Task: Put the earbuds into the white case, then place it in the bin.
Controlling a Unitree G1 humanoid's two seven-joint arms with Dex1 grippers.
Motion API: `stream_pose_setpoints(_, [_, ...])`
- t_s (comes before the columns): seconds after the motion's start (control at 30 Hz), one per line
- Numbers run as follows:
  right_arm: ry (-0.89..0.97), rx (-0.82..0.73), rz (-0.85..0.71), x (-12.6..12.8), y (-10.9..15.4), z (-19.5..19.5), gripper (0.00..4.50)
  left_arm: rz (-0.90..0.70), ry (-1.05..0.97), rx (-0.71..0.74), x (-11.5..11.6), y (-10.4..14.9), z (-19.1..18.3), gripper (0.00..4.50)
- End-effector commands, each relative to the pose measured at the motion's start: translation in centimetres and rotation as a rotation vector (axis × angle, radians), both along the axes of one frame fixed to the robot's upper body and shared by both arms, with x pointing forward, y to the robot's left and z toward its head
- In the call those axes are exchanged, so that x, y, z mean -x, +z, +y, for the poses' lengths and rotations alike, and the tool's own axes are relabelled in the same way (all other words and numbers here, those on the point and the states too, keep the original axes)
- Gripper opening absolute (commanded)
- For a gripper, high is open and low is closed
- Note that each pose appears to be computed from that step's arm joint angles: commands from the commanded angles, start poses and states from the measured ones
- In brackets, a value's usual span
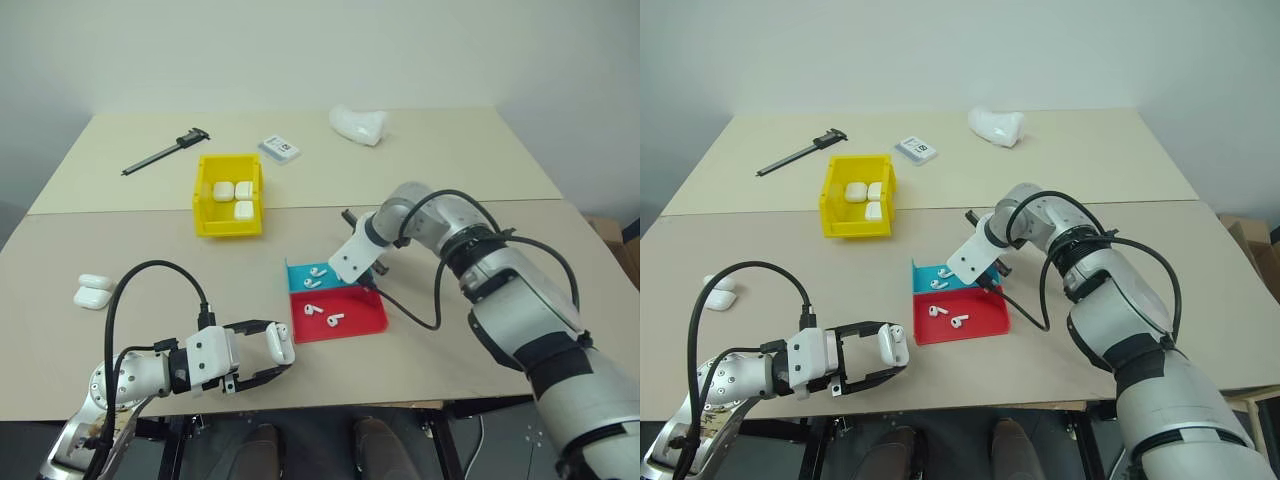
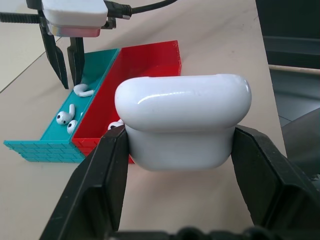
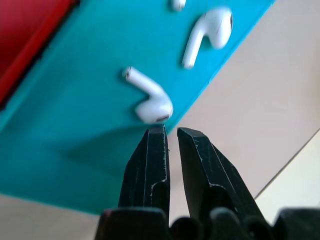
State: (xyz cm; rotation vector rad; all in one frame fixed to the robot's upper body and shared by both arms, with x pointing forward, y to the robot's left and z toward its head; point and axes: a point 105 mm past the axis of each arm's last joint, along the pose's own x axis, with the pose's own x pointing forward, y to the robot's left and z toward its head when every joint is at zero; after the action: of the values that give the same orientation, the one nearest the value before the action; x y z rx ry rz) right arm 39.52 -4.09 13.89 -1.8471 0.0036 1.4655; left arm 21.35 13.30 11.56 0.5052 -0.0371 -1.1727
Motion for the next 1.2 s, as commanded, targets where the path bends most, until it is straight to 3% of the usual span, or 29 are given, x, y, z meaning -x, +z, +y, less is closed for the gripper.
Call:
stream_pose_setpoints(0.03, [0.02,-0.036,-0.028,-0.1,1.8,0.9,0.7,-0.043,-0.013,0.004,0.1,0.7,-0.3,2.77])
stream_pose_setpoints(0.5, [0.096,-0.04,-0.005,1.0,2.1,1.3,0.7,-0.05,-0.005,0.003,0.0,0.6,-0.3,2.77])
stream_pose_setpoints(0.67, [0.048,-0.094,-0.025,0.6,3.7,1.1,0.7,-0.052,-0.006,0.002,-0.1,0.5,-0.3,2.77])
stream_pose_setpoints(0.8, [0.047,-0.122,0.068,1.8,4.7,1.1,0.7,-0.052,-0.008,0.003,-0.1,0.5,-0.4,2.77])
stream_pose_setpoints(0.93, [0.117,-0.109,0.168,3.5,4.1,1.2,0.7,-0.052,-0.013,0.0,-0.2,0.4,-0.4,2.77])
stream_pose_setpoints(1.2, [0.142,-0.056,0.187,3.6,1.8,1.7,0.7,-0.054,-0.014,-0.014,0.0,0.2,-0.3,2.77])
